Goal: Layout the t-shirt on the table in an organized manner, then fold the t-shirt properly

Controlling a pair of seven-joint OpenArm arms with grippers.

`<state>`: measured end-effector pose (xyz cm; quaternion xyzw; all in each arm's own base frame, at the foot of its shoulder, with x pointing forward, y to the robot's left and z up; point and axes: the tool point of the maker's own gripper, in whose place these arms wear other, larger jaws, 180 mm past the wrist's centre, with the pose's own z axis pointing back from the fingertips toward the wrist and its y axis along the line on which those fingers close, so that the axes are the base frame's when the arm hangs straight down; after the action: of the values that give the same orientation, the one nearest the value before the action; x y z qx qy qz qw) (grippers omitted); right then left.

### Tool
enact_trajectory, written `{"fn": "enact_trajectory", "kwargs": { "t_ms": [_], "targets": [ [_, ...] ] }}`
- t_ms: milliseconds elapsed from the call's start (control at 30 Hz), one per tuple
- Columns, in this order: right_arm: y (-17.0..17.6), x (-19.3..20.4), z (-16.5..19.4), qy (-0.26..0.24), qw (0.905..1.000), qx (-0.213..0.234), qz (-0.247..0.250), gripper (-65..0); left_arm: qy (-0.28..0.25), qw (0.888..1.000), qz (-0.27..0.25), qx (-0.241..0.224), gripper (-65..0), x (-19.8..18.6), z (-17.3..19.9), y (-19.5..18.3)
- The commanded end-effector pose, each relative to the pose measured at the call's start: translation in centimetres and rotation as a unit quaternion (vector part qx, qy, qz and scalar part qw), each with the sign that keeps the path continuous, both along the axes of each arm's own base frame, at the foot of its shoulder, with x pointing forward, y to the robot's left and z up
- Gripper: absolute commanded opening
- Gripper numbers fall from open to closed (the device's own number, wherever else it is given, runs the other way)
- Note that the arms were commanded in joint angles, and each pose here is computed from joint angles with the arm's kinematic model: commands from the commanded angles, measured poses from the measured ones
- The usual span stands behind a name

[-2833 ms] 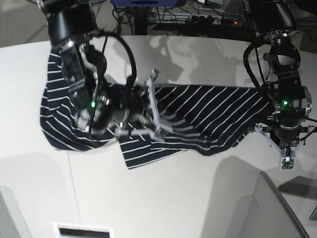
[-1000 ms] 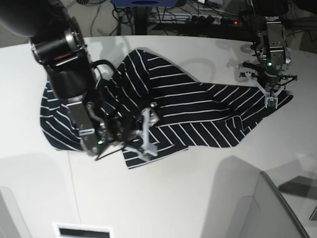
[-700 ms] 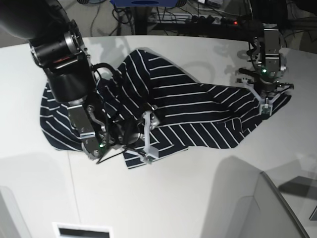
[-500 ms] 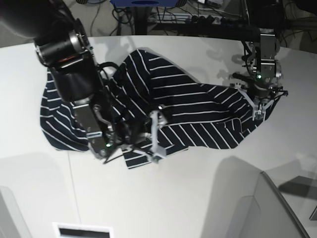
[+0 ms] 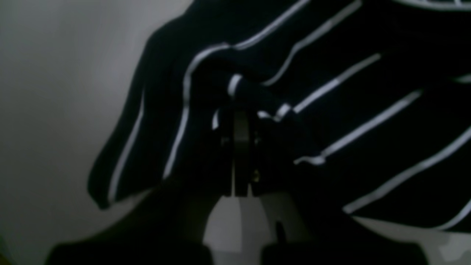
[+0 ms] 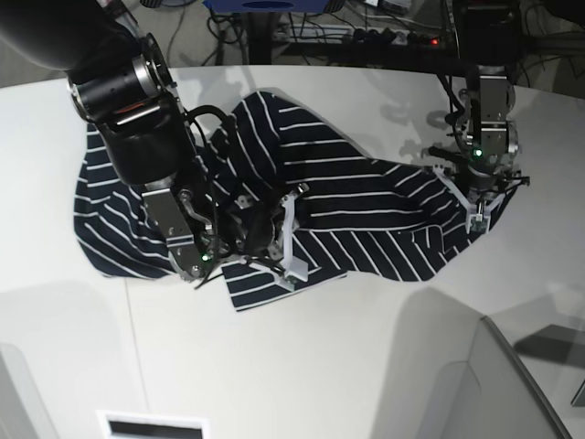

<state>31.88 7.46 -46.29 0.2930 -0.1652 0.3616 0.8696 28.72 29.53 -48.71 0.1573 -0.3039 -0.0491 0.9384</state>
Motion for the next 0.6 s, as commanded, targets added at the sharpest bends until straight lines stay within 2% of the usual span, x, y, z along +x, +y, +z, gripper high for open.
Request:
{"fn": "enact_trajectory", "kwargs": {
  "t_ms": [0, 67, 100, 167, 233, 333, 400, 567],
  "targets": [
    [1.0, 1.9, 2.1, -0.025, 0.9994, 0.024, -0.002, -58.1, 0.009, 1.0, 0.0, 0.001, -65.0, -0.2, 0.0, 0.3],
    [1.2, 1.9, 2.4, -0.021, 0.9991, 0.036, -0.007, -56.6, 0.008, 1.0, 0.0, 0.002, -65.0, -0.2, 0.0, 0.3],
    [1.3, 2.0, 2.6, -0.018, 0.9987, 0.046, -0.012, -53.7, 0.008, 1.0, 0.0, 0.002, -65.0, -0.2, 0.0, 0.3],
    [1.1, 2.6, 3.6, -0.024, 0.9972, 0.066, -0.023, -45.5, 0.01, 1.0, 0.0, 0.002, -65.0, -0.3, -0.1, 0.3],
    [0.4, 3.2, 4.5, -0.031, 0.9953, 0.084, -0.036, -34.5, 0.013, 1.0, 0.0, 0.002, -65.0, -0.6, -0.2, 0.3],
    [-0.3, 3.6, 4.7, -0.027, 0.9936, 0.098, -0.05, -21.3, 0.017, 1.0, 0.0, 0.003, -65.0, -1.0, -0.4, 0.4],
    [-0.7, 3.3, 4.2, -0.021, 0.9938, 0.095, -0.054, -18.3, 0.019, 1.0, 0.0, 0.007, -65.0, -1.1, -0.4, 0.9],
    [-1.0, 2.6, 2.5, 0.003, 0.9927, 0.097, -0.071, -18.3, 0.024, 1.0, -0.001, 0.01, -65.0, -1.8, -0.6, 1.1]
  ]
}}
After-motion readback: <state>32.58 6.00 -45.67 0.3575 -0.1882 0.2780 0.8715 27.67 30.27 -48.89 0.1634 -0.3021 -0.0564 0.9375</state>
